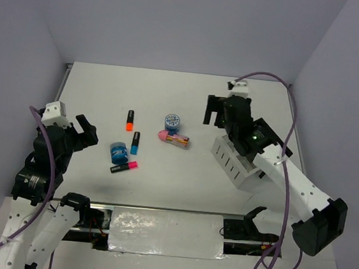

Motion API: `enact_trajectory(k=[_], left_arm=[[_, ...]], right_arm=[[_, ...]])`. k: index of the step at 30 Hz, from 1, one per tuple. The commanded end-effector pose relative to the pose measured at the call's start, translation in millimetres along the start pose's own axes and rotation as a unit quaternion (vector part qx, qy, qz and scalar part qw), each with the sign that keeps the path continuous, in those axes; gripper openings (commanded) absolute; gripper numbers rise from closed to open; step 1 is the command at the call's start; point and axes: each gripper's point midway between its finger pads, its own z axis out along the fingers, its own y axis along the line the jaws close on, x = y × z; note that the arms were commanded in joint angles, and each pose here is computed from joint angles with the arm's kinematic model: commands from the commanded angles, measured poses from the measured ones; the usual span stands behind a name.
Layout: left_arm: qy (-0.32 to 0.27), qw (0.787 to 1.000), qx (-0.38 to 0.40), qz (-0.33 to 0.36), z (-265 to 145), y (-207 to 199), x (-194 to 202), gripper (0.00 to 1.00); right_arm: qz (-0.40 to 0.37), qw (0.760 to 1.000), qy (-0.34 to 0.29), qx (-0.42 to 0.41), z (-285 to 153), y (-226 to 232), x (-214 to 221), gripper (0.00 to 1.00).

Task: Sort the stationery into containers
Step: Pick up the stationery from the center of the board.

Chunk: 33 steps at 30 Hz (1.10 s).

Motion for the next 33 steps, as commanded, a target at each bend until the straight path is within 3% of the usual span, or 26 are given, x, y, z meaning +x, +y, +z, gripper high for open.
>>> enact_trajectory(k=[1,9,14,33], left_arm=[[-0.019,1.000,0.008,0.004,3,-4,-11,0.99],[-0.022,1.000,0.009,0.003,2,-4,-12,0.99],[-0.022,1.000,0.006,0.002,1,-3,-12,0.99],[-0.030,0.999,0.012,0.000,-3,-4,-15,0.99]], right_arm=[[-0.044,0.988,0.017,-0.145,19,78,7,1.00],[-0.105,0.977,0.076,-0.170,98,155,44,1.00],[-0.128,0.976,0.108,-0.138,133,171,66,1.00],[-0.140,0.959,0.202,-0.143,158,173,154,0.99]])
